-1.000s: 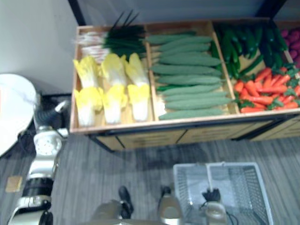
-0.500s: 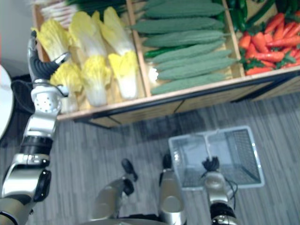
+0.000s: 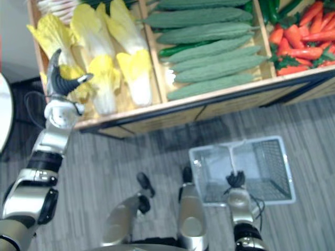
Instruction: Pick vegetable in the basket
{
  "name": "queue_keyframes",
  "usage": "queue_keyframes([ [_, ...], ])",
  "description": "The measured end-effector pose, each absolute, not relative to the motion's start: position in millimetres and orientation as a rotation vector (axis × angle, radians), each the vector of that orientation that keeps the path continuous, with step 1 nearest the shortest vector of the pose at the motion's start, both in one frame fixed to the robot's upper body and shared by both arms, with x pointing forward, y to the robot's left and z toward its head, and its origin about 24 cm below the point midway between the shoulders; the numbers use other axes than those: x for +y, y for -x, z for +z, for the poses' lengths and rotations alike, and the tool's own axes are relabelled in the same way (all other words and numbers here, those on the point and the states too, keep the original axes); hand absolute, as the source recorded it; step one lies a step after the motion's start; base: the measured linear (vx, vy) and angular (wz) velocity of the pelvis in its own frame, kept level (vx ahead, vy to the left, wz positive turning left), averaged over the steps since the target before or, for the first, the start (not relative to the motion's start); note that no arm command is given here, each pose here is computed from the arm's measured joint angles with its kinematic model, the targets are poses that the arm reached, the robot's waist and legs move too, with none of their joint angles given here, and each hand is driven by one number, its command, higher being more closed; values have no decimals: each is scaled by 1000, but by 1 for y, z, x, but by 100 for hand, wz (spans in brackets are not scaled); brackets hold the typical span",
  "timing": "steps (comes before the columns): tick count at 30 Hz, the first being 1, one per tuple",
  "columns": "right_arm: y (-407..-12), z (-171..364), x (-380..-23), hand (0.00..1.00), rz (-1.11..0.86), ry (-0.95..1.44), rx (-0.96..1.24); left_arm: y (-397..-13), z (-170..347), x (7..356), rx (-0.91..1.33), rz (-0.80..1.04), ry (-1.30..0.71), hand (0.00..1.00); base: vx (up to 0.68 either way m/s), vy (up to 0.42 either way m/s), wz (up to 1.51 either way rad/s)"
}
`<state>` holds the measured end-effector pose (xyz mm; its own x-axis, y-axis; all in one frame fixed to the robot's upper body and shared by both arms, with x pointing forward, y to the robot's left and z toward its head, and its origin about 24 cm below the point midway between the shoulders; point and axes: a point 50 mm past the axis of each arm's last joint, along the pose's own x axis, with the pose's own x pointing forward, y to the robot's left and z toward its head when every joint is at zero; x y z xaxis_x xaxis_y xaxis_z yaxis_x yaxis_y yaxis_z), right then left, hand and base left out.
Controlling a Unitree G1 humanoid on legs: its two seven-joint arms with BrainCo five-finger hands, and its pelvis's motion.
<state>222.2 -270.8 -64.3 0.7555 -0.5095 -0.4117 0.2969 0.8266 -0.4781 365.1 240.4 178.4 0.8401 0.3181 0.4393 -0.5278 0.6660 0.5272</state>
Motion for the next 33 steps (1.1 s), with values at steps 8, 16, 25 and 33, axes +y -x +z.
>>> queue_keyframes([
  [8,-223,-63,-271,100,-468,402,551,-371,149,225,-224,408,-767,0,18,-37,-8],
  [16,-227,-59,-270,100,-480,381,526,-383,144,210,-186,374,-769,100,57,-56,-10],
  [25,-244,-50,-256,100,-438,392,473,-390,178,218,-277,471,-786,100,39,-47,-6],
  [33,-241,-52,-253,100,-439,383,476,-391,177,219,-262,479,-796,100,66,-30,-4],
])
